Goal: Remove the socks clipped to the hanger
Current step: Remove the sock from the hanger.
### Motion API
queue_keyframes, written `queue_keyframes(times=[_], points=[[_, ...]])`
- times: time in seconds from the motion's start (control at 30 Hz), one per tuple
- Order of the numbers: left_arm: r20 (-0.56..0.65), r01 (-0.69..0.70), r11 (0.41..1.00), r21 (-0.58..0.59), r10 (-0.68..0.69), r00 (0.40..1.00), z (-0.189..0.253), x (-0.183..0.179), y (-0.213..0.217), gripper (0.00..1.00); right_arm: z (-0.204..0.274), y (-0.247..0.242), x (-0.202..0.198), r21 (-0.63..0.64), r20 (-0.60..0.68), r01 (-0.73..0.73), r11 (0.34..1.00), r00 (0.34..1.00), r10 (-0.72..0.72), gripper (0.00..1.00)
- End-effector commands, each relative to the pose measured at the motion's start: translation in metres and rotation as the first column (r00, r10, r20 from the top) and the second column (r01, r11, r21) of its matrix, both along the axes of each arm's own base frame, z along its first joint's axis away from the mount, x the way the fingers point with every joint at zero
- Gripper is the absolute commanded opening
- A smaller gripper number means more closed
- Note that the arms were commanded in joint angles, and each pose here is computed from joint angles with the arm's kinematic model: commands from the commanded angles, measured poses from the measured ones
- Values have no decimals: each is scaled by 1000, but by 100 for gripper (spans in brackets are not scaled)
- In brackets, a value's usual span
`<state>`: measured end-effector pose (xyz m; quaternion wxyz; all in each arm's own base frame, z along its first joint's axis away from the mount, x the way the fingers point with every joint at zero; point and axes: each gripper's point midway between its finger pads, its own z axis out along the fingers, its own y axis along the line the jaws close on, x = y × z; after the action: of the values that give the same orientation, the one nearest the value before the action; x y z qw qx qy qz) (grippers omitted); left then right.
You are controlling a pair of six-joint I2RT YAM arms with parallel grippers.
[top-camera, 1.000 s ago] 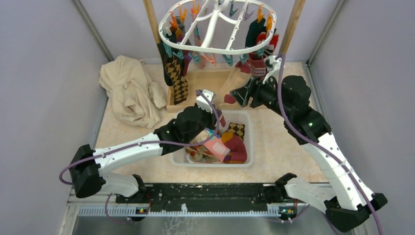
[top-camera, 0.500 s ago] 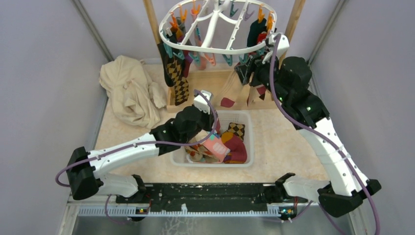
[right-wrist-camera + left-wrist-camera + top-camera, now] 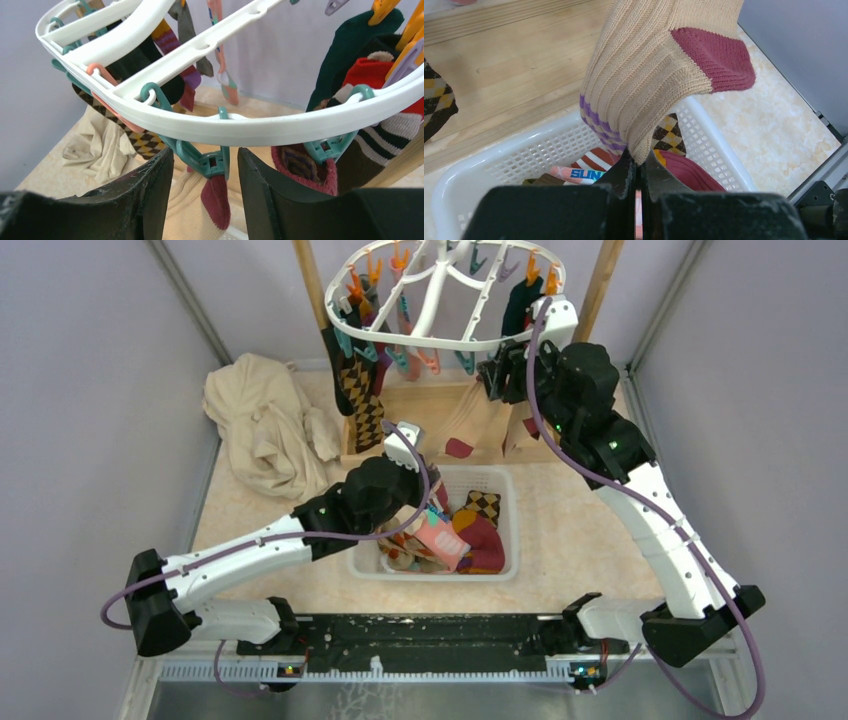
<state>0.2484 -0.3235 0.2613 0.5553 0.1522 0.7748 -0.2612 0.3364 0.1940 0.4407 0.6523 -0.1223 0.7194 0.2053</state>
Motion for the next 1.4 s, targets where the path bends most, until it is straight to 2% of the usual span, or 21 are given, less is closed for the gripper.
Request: queue_keyframes(times=[0.0, 0.43, 0.63, 0.73, 0.8, 1.1, 1.17, 1.2, 1.27, 1.3, 1.37], points=[[-1, 8, 999, -33, -8, 1000, 9, -4, 0, 0, 51, -3, -5, 70, 140, 5, 998, 990, -15, 50], [-8, 18, 999, -31, -18, 1000, 6, -5, -1, 0, 58, -1, 0, 103, 175, 4, 995, 984, -22, 42], [-7, 20, 999, -32, -20, 1000, 6, -6, -1, 0, 58, 1, 0, 106, 175, 0, 994, 984, -19, 27], [-8, 20, 999, -33, -20, 1000, 7, -5, -1, 0, 57, 1, 1, 105, 173, 2, 994, 985, -20, 9], [-7, 21, 999, -34, -21, 1000, 8, -6, -1, 0, 56, 0, 1, 104, 171, 4, 995, 985, -22, 0], [-1, 35, 998, -52, -35, 999, 18, -8, -1, 0, 51, 0, 0, 109, 158, 5, 994, 987, -22, 0], [-1, 46, 997, -59, -46, 999, 22, -10, -3, 0, 50, -2, -1, 112, 153, 9, 994, 988, -26, 33], [1, 50, 997, -65, -50, 999, 26, -11, -3, 0, 48, -1, -3, 112, 147, 5, 994, 989, -21, 45], [-1, 64, 995, -70, -65, 998, 29, -13, -5, 0, 42, -1, -7, 111, 134, -6, 994, 991, -9, 60], [-2, 72, 995, -71, -72, 997, 31, -14, -6, 0, 39, -1, -9, 113, 125, -9, 994, 992, -5, 64], [-4, 86, 993, -78, -86, 996, 34, -15, -9, 0, 34, -3, -14, 118, 110, -13, 993, 994, 0, 65]])
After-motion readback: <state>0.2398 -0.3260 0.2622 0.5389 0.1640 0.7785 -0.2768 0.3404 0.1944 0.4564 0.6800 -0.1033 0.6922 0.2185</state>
